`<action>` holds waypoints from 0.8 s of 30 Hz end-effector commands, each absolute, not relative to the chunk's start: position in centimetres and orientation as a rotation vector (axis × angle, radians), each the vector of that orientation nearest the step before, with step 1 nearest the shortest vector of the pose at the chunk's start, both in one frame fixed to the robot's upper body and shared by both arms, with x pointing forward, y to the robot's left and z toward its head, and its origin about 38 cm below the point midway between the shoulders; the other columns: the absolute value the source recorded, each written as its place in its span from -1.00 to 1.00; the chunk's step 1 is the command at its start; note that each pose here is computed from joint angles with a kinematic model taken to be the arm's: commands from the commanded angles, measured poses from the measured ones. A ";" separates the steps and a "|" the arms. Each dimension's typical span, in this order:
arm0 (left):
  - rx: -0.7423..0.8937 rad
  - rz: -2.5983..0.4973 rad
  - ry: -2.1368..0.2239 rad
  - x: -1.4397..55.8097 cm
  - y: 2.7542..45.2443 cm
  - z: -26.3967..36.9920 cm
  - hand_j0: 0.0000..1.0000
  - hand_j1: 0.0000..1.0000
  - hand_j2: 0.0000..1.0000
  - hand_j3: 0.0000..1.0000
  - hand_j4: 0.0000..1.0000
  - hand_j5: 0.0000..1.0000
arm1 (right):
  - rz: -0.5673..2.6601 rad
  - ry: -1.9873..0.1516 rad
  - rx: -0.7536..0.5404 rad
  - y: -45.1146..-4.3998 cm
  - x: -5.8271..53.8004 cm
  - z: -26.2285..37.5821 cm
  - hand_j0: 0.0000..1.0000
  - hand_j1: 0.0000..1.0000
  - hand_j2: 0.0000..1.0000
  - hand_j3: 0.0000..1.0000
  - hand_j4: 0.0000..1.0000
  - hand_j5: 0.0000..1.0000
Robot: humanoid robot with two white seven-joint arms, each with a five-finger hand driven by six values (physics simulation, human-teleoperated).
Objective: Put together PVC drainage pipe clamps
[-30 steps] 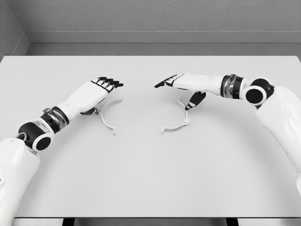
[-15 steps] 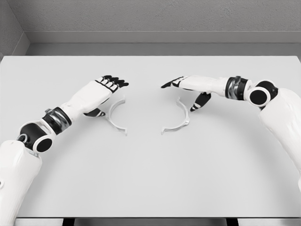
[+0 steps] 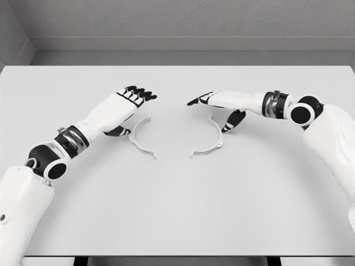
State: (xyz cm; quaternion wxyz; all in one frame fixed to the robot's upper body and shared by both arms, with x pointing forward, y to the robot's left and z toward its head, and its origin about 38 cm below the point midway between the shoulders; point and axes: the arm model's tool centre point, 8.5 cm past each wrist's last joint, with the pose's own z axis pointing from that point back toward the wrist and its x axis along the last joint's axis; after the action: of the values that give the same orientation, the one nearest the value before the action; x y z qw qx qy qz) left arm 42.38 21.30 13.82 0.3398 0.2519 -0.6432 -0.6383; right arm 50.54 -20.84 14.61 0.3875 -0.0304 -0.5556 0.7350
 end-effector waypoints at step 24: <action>0.666 -1.634 -1.646 41.4 23.3 13.1 1.00 1.00 1.00 1.00 1.00 1.00 | 1.939 -1.477 -0.040 -16.6 49.6 15.7 1.00 1.00 1.00 1.00 1.00 1.00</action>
State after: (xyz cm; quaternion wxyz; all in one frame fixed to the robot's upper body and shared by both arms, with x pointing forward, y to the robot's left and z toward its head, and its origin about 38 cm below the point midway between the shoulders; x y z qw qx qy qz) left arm 41.47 23.67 13.12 0.3577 0.2624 -0.6348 -0.6327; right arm 49.69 -17.00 15.24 0.3502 -0.0177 -0.5625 0.7487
